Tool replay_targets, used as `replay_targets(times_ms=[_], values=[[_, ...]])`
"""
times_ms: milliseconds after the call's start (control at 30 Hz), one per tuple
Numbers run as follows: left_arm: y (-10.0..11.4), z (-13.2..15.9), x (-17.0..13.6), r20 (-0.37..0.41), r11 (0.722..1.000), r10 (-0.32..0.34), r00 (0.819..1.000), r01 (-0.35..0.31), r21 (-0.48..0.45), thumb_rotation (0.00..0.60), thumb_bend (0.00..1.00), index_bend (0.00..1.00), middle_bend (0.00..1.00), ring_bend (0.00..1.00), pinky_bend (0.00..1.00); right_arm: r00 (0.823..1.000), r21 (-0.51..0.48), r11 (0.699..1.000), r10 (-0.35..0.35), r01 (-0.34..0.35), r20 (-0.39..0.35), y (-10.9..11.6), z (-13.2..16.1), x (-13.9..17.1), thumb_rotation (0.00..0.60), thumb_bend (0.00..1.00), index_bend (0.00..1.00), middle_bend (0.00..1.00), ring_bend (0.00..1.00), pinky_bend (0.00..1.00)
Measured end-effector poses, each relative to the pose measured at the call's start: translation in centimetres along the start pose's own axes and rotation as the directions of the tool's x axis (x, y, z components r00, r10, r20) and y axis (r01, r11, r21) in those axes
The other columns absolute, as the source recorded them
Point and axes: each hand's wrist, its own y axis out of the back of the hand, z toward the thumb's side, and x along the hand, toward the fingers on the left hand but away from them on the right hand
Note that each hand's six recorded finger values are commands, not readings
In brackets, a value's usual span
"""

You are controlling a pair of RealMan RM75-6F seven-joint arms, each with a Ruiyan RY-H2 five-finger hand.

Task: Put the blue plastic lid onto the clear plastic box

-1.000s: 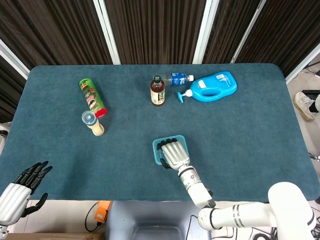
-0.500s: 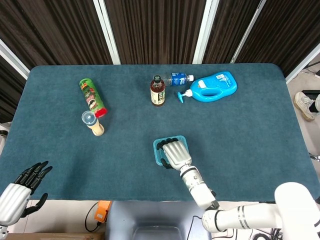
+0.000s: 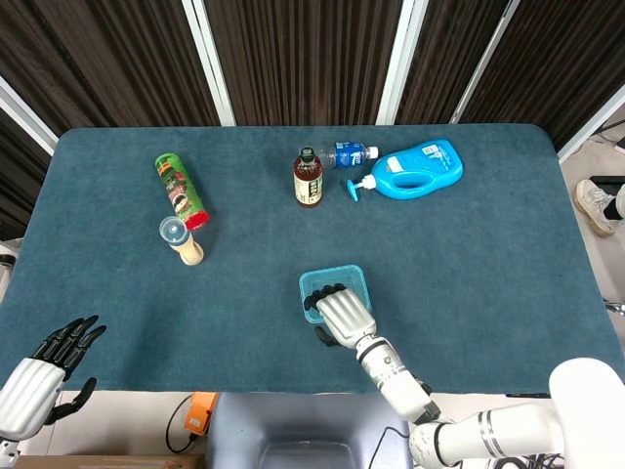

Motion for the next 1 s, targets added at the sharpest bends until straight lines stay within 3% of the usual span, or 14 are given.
replay_targets(times_ms=[1000], values=[[-0.05, 0.01, 0.04, 0.002, 1.0, -0.002, 1.0, 0.002, 0.0, 0.6, 0.43, 0.0, 0.0, 0.0, 0.16, 1.0, 0.025, 1.0, 0.007, -0.006, -0.019, -0.47, -0.1, 0.7, 0.6, 0.56, 0.47, 0.44, 0.3, 0.38]])
